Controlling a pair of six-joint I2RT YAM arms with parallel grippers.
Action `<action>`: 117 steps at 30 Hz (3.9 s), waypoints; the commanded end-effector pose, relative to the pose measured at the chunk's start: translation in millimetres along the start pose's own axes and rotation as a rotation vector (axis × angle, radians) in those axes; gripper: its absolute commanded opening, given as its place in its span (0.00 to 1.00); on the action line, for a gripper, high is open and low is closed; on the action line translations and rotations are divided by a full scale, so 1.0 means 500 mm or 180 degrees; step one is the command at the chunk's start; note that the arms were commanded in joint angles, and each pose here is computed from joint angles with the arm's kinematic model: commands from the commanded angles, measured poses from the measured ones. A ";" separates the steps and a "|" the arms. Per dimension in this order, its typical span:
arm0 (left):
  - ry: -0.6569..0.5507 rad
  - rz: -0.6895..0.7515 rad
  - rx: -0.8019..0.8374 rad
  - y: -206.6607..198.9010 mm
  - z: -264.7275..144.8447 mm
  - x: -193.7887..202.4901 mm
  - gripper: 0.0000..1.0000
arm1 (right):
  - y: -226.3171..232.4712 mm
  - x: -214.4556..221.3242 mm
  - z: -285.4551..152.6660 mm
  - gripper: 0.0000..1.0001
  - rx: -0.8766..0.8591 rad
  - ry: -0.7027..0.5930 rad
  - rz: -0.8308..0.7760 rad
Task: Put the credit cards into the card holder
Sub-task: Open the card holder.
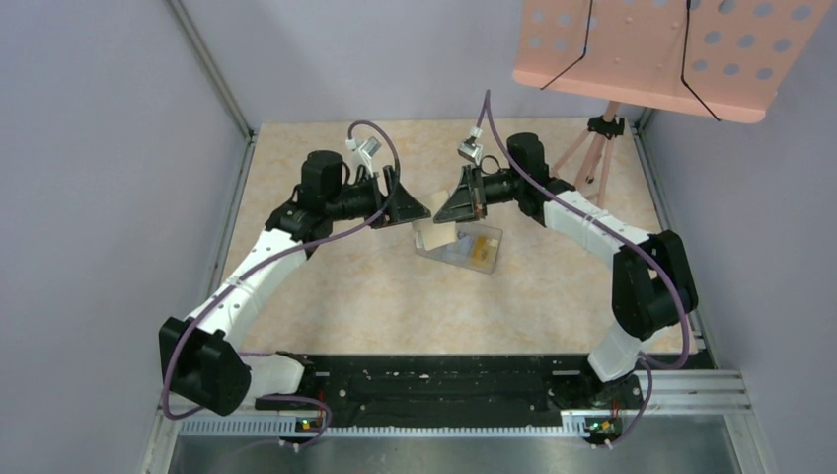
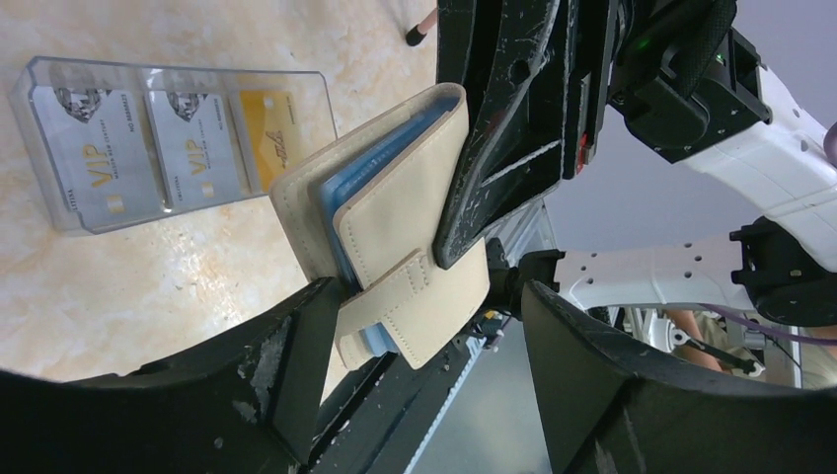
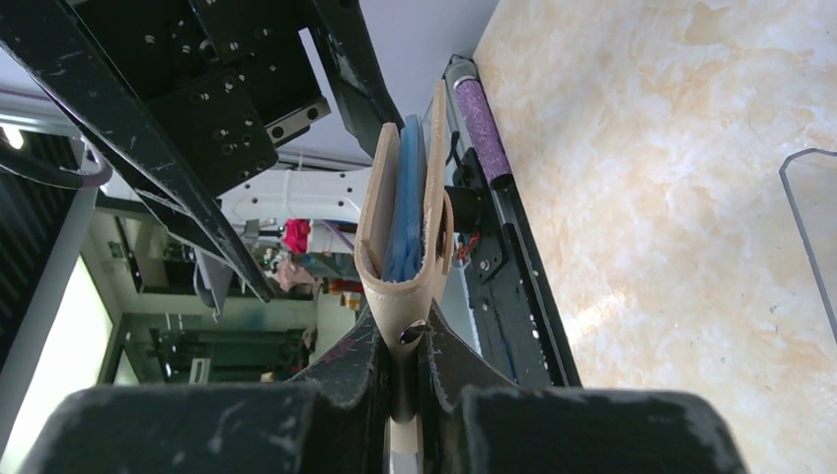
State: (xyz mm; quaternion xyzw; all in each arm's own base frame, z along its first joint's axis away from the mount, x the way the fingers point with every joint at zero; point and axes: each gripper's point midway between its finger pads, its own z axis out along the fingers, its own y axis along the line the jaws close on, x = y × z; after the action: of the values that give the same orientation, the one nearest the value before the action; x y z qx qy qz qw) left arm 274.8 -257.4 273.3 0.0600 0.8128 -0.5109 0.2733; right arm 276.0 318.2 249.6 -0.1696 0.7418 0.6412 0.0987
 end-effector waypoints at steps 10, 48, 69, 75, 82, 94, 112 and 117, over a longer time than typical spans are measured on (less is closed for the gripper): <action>-0.0373 0.0110 -0.0630 0.044 -0.039 -0.021 0.83 | 0.083 -0.086 -0.051 0.00 0.0049 -0.0563 -0.0496; 0.0144 0.0087 0.0532 -0.064 0.077 -0.046 0.18 | 0.036 -0.117 -0.057 0.69 0.0482 -0.0987 -0.0107; 0.0053 0.2716 -0.2644 0.135 -0.093 -0.119 0.00 | 0.038 -0.142 -0.089 0.97 0.1048 -0.1122 0.0113; -0.0311 0.4026 -0.2871 0.106 -0.125 -0.173 0.00 | 0.055 -0.157 -0.097 0.97 0.0968 -0.1128 0.0097; -0.0116 0.5640 -0.3399 0.085 -0.123 -0.165 0.00 | 0.093 -0.180 -0.088 0.98 0.0702 -0.1089 0.0146; -0.0105 0.6216 -0.4400 0.040 -0.110 -0.191 0.00 | 0.110 -0.153 -0.018 0.98 0.0215 -0.0836 0.0491; -0.0089 0.6248 -0.4444 0.018 -0.107 -0.178 0.00 | 0.123 -0.171 0.043 0.34 -0.0196 -0.0650 0.0596; -0.0099 0.6119 -0.4474 0.022 -0.105 -0.177 0.16 | 0.110 -0.167 0.043 0.00 -0.0111 -0.0644 0.0545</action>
State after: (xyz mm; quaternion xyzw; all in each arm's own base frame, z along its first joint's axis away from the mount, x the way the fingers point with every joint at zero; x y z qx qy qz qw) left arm 334.3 -192.4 309.0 0.5165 0.5151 0.4654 0.5013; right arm 335.3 352.3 311.3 -0.0083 0.7417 0.6639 0.0947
